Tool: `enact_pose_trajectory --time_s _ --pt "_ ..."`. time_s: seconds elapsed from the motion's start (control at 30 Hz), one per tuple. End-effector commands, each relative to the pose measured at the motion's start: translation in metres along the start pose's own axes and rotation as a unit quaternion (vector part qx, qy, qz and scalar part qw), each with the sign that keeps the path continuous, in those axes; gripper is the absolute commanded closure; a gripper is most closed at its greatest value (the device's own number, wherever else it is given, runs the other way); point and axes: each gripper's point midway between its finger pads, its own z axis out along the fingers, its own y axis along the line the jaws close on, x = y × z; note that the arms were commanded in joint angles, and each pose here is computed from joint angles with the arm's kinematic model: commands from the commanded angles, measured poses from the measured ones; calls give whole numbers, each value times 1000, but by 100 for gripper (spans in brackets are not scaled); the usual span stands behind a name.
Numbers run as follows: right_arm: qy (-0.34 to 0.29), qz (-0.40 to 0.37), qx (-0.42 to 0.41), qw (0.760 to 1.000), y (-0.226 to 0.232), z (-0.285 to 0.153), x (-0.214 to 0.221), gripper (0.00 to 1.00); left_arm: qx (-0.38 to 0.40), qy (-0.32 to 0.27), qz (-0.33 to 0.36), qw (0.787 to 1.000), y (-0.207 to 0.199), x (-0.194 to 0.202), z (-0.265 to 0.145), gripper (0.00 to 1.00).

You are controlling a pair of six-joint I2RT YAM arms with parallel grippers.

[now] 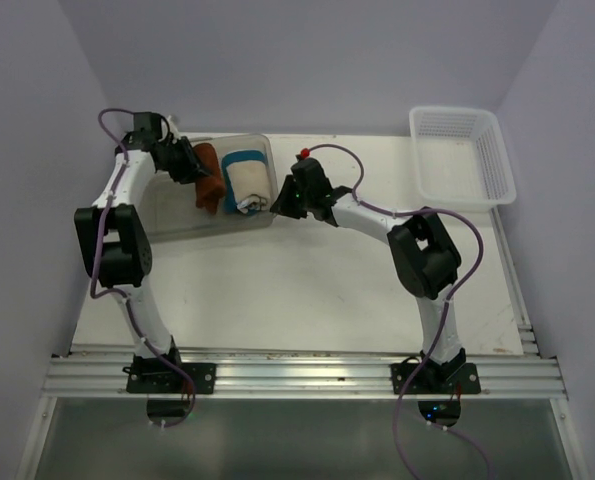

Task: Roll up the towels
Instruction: Place the rolled towel into the container

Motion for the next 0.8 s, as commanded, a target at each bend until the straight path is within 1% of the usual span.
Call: enact_pose_trajectory --time_s 0.0,0.13,0.23,0.37,0.5,0.63,0.77 --pt "12 -22 -3 1000 3 -13 3 79 6 -22 -2 1000 9 -10 5 100" --pt "18 -23 -7 1000 5 -10 6 79 -12 -1 -13 1000 29 3 22 100" --pt "21 -25 -8 999 4 -9 6 79 5 15 -23 1000 28 11 29 100" --pt "23 -29 -8 999 5 -9 7 80 41 8 -23 999 14 9 26 100" --pt "28 -28 -11 999 5 -7 9 80 52 1 -20 998 6 3 21 100" --pt "34 -27 -17 999 8 -4 10 80 36 15 -27 999 18 10 31 100" --pt "35 -28 -17 999 7 -3 10 80 4 29 -30 999 39 20 43 100"
